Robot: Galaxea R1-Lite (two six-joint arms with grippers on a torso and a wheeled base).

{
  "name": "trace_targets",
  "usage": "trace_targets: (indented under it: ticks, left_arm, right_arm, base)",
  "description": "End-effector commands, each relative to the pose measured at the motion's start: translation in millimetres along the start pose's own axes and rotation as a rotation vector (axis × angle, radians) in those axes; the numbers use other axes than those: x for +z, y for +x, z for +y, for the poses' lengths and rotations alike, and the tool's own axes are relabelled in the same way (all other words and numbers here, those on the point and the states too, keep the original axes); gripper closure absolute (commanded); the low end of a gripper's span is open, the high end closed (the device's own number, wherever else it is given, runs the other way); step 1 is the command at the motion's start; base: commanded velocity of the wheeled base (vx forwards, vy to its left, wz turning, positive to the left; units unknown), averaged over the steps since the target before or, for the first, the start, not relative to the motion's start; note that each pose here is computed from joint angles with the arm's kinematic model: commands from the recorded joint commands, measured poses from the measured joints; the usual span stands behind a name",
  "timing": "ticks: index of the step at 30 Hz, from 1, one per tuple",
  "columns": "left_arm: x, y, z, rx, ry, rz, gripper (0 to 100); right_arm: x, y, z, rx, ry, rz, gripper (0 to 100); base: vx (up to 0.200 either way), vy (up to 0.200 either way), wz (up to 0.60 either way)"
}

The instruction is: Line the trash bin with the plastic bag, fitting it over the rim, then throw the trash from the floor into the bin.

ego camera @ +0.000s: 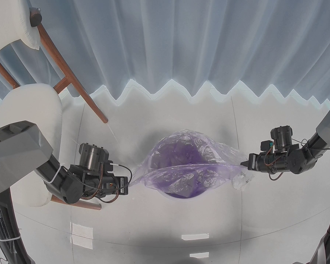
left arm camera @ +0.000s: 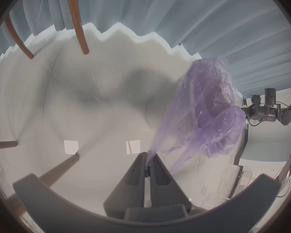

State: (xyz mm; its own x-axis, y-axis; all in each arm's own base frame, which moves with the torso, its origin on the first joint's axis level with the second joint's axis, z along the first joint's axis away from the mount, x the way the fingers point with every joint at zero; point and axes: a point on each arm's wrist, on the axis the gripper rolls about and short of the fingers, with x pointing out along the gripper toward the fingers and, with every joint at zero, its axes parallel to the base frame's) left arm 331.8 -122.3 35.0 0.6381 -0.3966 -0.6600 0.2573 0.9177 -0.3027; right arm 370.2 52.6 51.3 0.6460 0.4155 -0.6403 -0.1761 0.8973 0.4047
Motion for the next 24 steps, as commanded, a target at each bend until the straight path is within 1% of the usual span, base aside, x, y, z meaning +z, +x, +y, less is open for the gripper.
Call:
trace_targets:
  ticks: [1,3,5,7,8,9,10,12,13,14,15,17,18,19,20,21,24]
  left_arm:
    - [-25,-7,0,0.000,0.005,0.056,100]
    - [-26,-6,-1,-0.007,0.010,0.037,100]
    - [-26,-4,-2,-0.027,0.035,-0.022,100]
    - [-23,-1,-4,-0.043,0.048,-0.075,100]
    - [-23,-1,-4,-0.045,0.049,-0.081,100]
    - [-18,1,-8,-0.060,0.062,-0.147,100]
    - [-18,2,-11,-0.068,0.072,-0.171,100]
    - [-22,4,-11,-0.070,0.089,-0.210,100]
    - [-23,4,-12,-0.072,0.092,-0.212,100]
    - [-28,4,-10,-0.061,0.136,-0.230,100]
    - [-34,5,-6,-0.039,0.180,-0.228,100]
    - [-41,4,-1,-0.016,0.244,-0.231,100]
    - [-42,2,1,-0.011,0.265,-0.256,0]
    - [-40,-1,0,-0.019,0.269,-0.292,0]
    - [-40,-1,0,-0.019,0.269,-0.292,0]
    - [-39,-6,-4,-0.041,0.259,-0.353,0]
    - [-42,-18,-2,-0.055,0.253,-0.405,0]
  right_arm:
    - [-28,-10,-3,0.010,0.006,0.028,100]
    - [-34,-11,-4,0.011,0.003,0.027,100]
    - [-42,-11,-3,0.023,-0.010,0.005,100]
    - [-44,-10,-3,0.032,-0.023,-0.023,100]
    - [-44,-10,-3,0.033,-0.024,-0.026,100]
    - [-44,-10,-2,0.044,-0.039,-0.059,100]
    - [-44,-11,-1,0.048,-0.044,-0.075,100]
    - [-45,-13,-1,0.057,-0.054,-0.104,100]
    - [-45,-13,-1,0.057,-0.055,-0.106,100]
    - [-46,-15,-2,0.073,-0.061,-0.123,100]
    - [-47,-16,-1,0.090,-0.068,-0.133,0]
    - [-49,-18,-1,0.102,-0.075,-0.149,0]
    - [-48,-19,0,0.108,-0.082,-0.169,0]
    - [-46,-22,1,0.117,-0.085,-0.199,0]
    - [-46,-22,1,0.117,-0.085,-0.199,0]
    - [-48,-31,4,0.133,-0.079,-0.242,0]
    - [-56,-47,7,0.166,-0.015,-0.270,0]
  base:
    - [0.000,0.000,0.00]
    - [0.000,0.000,0.00]
    - [0.000,0.000,0.00]
    - [0.000,0.000,0.00]
    - [0.000,0.000,0.00]
    - [0.000,0.000,0.00]
    - [0.000,0.000,0.00]
    - [0.000,0.000,0.00]
    - [0.000,0.000,0.00]
    - [0.000,0.000,0.00]
    - [0.000,0.000,0.00]
    - [0.000,0.000,0.00]
    - [0.000,0.000,0.00]
    - [0.000,0.000,0.00]
    - [0.000,0.000,0.00]
    - [0.000,0.000,0.00]
    - [0.000,0.000,0.00]
